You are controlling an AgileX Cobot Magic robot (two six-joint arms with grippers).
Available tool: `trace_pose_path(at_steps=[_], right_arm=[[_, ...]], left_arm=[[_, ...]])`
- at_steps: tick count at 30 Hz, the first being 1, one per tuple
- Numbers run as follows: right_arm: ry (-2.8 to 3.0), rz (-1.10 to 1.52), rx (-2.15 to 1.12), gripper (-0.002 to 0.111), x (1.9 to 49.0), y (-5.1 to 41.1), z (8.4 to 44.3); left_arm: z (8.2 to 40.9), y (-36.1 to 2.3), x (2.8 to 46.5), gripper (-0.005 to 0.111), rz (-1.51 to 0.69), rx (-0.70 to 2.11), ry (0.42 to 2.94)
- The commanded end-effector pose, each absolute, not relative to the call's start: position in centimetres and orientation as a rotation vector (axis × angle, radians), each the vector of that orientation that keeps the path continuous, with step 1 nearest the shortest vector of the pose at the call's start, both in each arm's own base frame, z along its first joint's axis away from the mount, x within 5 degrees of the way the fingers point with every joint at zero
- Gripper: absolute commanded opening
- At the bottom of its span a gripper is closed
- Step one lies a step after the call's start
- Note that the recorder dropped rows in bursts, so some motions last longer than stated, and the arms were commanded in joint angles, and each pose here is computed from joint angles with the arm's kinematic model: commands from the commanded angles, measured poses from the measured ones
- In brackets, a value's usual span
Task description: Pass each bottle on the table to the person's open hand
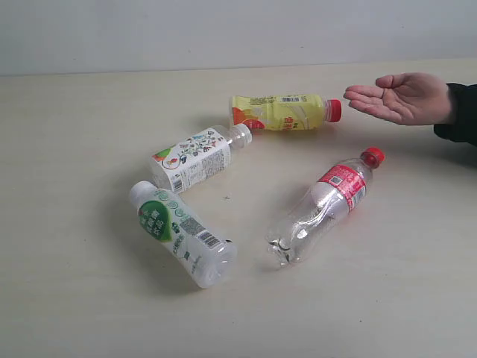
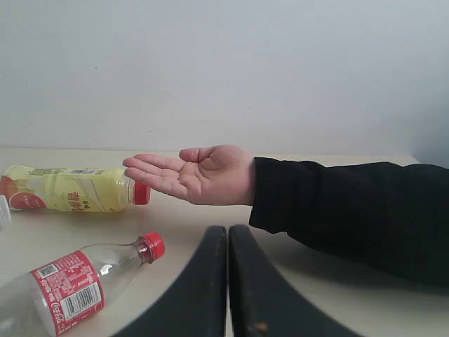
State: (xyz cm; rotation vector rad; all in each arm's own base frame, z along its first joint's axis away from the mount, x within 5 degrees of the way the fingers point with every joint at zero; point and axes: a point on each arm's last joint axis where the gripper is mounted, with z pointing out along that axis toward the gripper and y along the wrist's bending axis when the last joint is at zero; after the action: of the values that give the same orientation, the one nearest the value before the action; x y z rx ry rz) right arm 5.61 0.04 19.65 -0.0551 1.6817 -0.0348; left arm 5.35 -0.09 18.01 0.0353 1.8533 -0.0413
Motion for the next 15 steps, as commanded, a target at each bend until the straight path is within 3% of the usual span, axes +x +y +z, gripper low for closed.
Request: trace_pose_path(at_steps=[1,15], right_arm=[[1.671,-0.04,-0.051,0.001,5.6,0.01,19.61],[1.616,-0.03,-0.042,0.001,5.64,0.03,20.11]], left_arm=[[18.11,-0.1,5.32,0.0,-0.047,0.031,1.84],[18.11,-0.1,5.32,0.0,-0.047,0.031,1.84]])
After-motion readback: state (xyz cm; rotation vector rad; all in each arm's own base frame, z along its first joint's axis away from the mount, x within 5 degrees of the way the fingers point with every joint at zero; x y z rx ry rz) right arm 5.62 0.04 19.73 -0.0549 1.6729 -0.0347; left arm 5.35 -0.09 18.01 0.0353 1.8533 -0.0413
